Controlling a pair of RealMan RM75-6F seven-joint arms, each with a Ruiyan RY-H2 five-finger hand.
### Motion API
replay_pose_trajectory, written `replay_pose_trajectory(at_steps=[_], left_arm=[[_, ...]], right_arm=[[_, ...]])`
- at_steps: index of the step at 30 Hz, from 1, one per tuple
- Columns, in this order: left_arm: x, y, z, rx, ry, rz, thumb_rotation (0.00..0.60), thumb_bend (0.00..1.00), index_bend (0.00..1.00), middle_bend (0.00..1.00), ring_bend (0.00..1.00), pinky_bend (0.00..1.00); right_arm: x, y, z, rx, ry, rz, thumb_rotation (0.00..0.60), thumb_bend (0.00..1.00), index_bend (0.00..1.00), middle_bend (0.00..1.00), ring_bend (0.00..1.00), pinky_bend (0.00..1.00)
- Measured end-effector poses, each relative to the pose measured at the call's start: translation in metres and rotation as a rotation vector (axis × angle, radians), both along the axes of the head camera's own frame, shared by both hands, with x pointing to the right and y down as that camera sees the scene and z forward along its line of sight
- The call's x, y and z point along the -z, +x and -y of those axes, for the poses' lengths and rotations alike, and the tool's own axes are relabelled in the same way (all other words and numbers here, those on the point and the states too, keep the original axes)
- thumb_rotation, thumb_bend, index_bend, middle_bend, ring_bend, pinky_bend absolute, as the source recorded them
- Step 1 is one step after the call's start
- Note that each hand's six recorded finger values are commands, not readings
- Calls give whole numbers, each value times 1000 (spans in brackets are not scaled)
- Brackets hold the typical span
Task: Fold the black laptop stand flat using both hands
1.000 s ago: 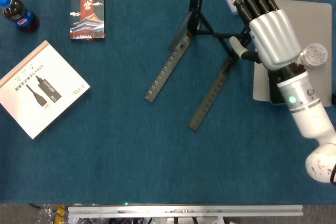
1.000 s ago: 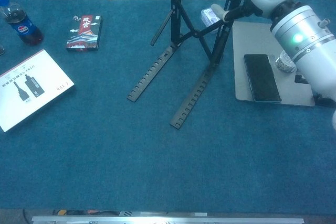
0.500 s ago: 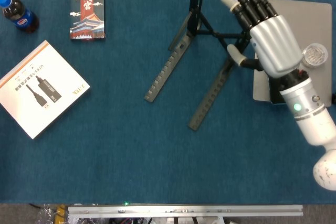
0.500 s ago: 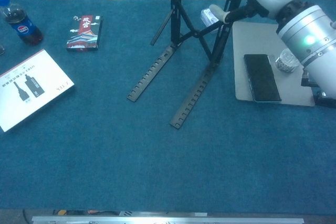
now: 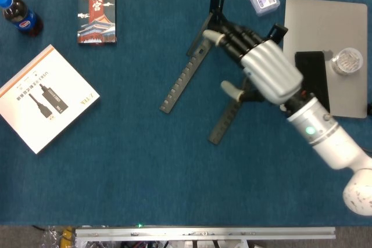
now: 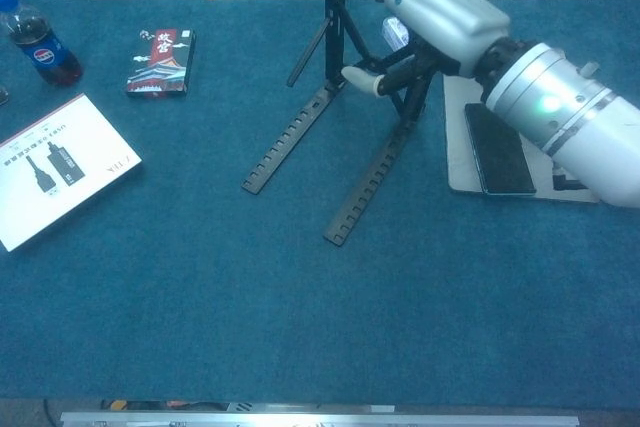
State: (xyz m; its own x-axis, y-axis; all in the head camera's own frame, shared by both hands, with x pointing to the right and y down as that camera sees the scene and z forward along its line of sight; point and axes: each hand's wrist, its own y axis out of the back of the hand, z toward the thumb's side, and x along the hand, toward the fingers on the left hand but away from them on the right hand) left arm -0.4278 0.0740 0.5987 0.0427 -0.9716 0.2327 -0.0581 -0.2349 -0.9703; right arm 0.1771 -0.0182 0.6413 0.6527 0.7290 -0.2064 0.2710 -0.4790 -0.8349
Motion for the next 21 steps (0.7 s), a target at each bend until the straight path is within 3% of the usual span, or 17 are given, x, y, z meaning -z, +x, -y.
replay_pose_trajectory(at_steps=[8, 21], left_arm=[[2, -3, -2, 1, -1, 6, 600, 250, 242, 247, 159, 159], [5, -8, -5, 9, -2, 12, 600, 250, 242, 247, 159, 159]], right_arm=[[-27, -34, -2, 64, -107, 10, 600, 352, 0, 53, 0, 144], [-69, -76, 15, 35, -174, 15, 600, 351, 0, 55, 0, 141]])
